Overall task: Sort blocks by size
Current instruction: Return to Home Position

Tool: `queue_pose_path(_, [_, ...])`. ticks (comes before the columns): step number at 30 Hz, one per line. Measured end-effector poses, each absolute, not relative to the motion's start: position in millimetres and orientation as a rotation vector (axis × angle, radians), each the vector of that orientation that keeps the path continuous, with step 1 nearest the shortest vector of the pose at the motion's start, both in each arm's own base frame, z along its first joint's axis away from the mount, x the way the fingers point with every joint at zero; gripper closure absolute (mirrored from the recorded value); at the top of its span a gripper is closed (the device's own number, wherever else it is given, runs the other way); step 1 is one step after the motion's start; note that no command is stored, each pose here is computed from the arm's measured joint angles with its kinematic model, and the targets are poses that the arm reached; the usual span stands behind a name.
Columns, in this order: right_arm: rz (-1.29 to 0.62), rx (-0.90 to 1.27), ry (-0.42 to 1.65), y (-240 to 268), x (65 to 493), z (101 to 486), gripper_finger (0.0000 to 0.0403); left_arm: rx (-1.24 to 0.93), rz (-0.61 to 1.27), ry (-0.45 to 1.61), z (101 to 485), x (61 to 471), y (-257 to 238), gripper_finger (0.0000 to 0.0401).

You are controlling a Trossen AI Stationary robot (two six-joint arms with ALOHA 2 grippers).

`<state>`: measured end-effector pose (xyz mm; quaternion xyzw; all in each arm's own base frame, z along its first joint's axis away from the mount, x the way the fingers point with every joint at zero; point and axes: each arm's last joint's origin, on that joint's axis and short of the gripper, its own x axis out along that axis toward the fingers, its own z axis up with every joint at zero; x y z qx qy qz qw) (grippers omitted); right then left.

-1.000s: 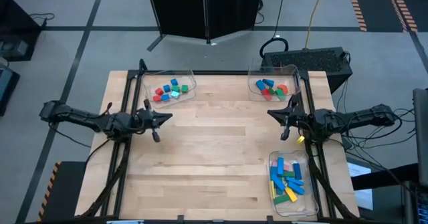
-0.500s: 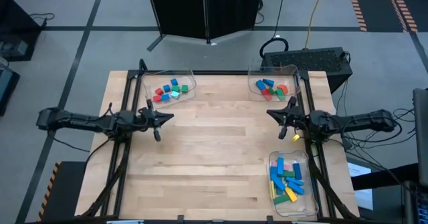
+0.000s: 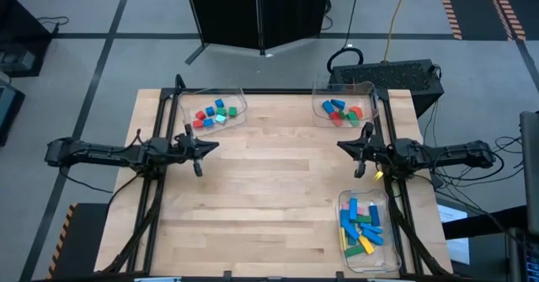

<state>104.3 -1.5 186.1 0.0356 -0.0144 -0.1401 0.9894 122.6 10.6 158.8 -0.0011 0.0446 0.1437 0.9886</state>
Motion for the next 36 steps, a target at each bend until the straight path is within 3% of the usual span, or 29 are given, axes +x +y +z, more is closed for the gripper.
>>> queue_pose_path(14, [-0.209, 0.097, -0.055, 0.6, 106.5, 173.7, 0.0403, -0.016, 0.203, 0.08, 159.5, 123.0, 8.2, 0.0401])
queue_pose_path(36, [-0.166, 0.08, -0.079, 1.0, 97.9, 174.8, 0.0403, -0.047, 0.238, 0.006, 165.9, 106.3, 15.6, 0.0401])
